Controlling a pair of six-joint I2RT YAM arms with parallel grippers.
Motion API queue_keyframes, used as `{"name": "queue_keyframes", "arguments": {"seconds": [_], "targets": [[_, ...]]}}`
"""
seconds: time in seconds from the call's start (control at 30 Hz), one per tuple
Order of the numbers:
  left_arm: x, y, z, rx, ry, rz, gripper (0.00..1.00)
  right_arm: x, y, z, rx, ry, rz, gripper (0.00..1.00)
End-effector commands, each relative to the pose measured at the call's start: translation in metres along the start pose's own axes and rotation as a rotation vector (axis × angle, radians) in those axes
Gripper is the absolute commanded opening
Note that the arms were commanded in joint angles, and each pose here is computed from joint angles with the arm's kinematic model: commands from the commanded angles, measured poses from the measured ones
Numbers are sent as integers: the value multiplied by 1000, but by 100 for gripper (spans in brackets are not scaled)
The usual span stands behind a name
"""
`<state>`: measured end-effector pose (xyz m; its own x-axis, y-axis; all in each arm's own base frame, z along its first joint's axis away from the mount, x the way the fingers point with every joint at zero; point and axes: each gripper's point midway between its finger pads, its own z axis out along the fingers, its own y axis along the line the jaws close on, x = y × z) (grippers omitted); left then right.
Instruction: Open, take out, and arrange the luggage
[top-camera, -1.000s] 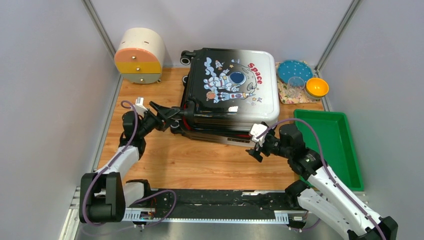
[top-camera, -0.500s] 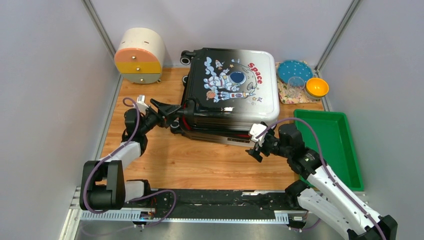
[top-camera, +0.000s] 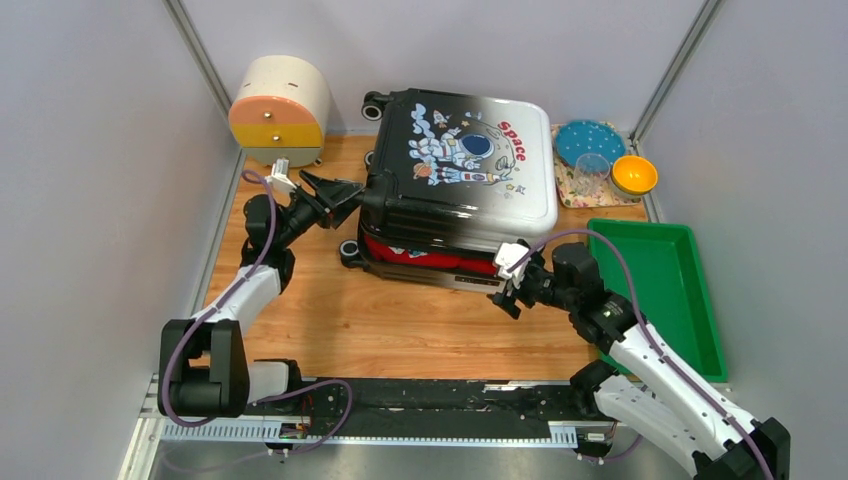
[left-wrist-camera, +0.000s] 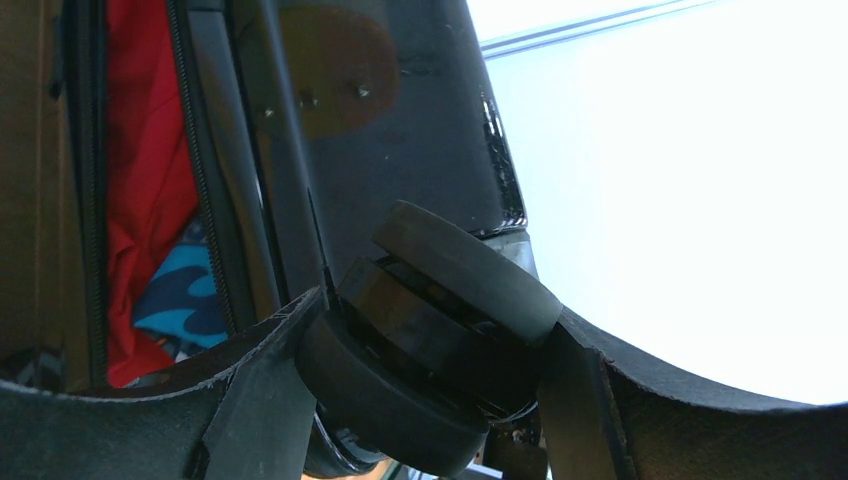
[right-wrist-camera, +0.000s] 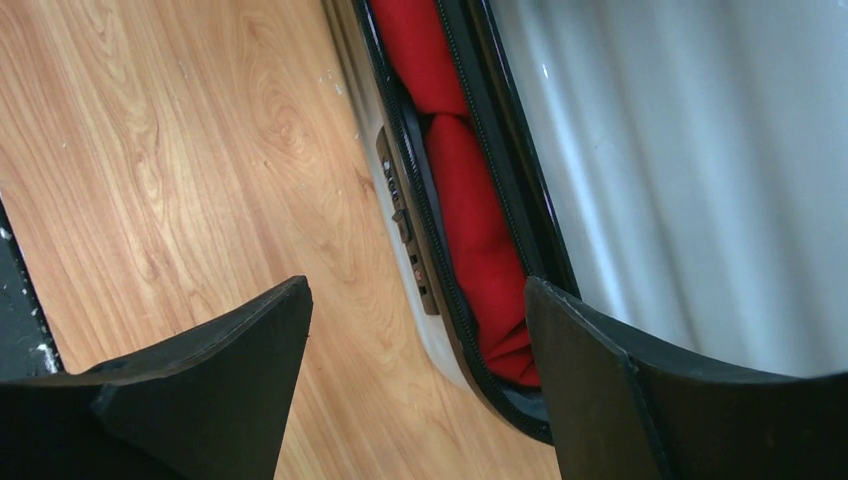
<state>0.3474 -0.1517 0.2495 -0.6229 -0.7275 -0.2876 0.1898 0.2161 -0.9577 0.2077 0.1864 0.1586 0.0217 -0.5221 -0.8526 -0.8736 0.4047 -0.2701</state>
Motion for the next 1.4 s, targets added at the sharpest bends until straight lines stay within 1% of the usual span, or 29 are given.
{"name": "queue_keyframes", "arguments": {"seconds": [0.0,0.07,0.13,0.17,0.23,0.27,0.33,0.37,0.4,0.43,0.47,0.5,0.53,0.57,0.6,0.67,0.77,0.8,0.87,0.9,1.0,1.03,1.1,1.13,1.17,1.2,1.23,1.37], "targets": [[-23,-62,9,148,-43,100,57,-30,-16,2,70,-109,-61,81],[-29,-67,12,147,-52,102,53,-39,-16,5,88,-144,-82,78],[-34,-72,15,150,-61,105,51,-45,-18,7,110,-173,-109,72],[-36,-73,17,150,-64,107,49,-49,-13,8,101,-189,-128,67],[-42,-77,20,155,-75,114,49,-51,-12,13,108,-194,-159,60],[-44,-78,22,154,-75,113,49,-51,-7,17,93,-191,-166,53],[-48,-86,25,169,-81,129,48,-53,-12,20,123,-190,-163,44],[-50,-88,26,172,-84,135,48,-52,-13,24,129,-181,-163,35],[-51,-88,28,169,-82,134,48,-59,-25,24,190,-202,-169,32],[-54,-93,29,176,-84,142,48,-58,-29,25,216,-201,-175,30],[-55,-92,31,174,-84,145,48,-59,-34,27,243,-201,-183,26],[-56,-93,31,174,-83,148,48,-67,-50,23,329,-223,-189,23],[-58,-97,32,176,-83,152,48,-69,-57,22,367,-228,-195,20],[-58,-96,33,173,-80,154,48,-70,-65,21,405,-217,-220,15],[-59,-96,34,169,-82,155,48,-73,-76,17,466,-213,-226,13],[-61,-99,35,171,-84,165,48,-75,-85,18,500,-193,-268,8],[-62,-101,37,172,-80,169,48,-80,-101,17,578,-179,-283,1],[-63,-102,37,172,-80,171,48,-88,-110,13,623,-182,-289,1],[-62,-102,37,170,-73,178,48,-94,-121,12,656,-181,-290,0],[-62,-102,37,169,-73,180,49,-107,-127,7,679,-204,-299,0],[-59,-95,34,153,-69,178,54,-116,-146,3,732,-202,-292,0],[-60,-94,33,149,-71,175,62,-126,-154,-3,759,-218,-285,0],[-60,-88,29,137,-75,170,70,-132,-170,-5,798,-214,-271,0],[-60,-85,28,131,-77,166,75,-146,-179,-12,825,-241,-263,0],[-62,-85,25,130,-85,172,77,-146,-186,-11,836,-235,-259,0],[-58,-77,24,118,-77,161,79,-151,-191,-12,845,-242,-259,0],[-63,-71,19,103,-93,157,79,-158,-197,-14,857,-253,-258,0],[-68,-54,4,71,-125,169,80,-184,-229,-15,913,-286,-251,2]]}}
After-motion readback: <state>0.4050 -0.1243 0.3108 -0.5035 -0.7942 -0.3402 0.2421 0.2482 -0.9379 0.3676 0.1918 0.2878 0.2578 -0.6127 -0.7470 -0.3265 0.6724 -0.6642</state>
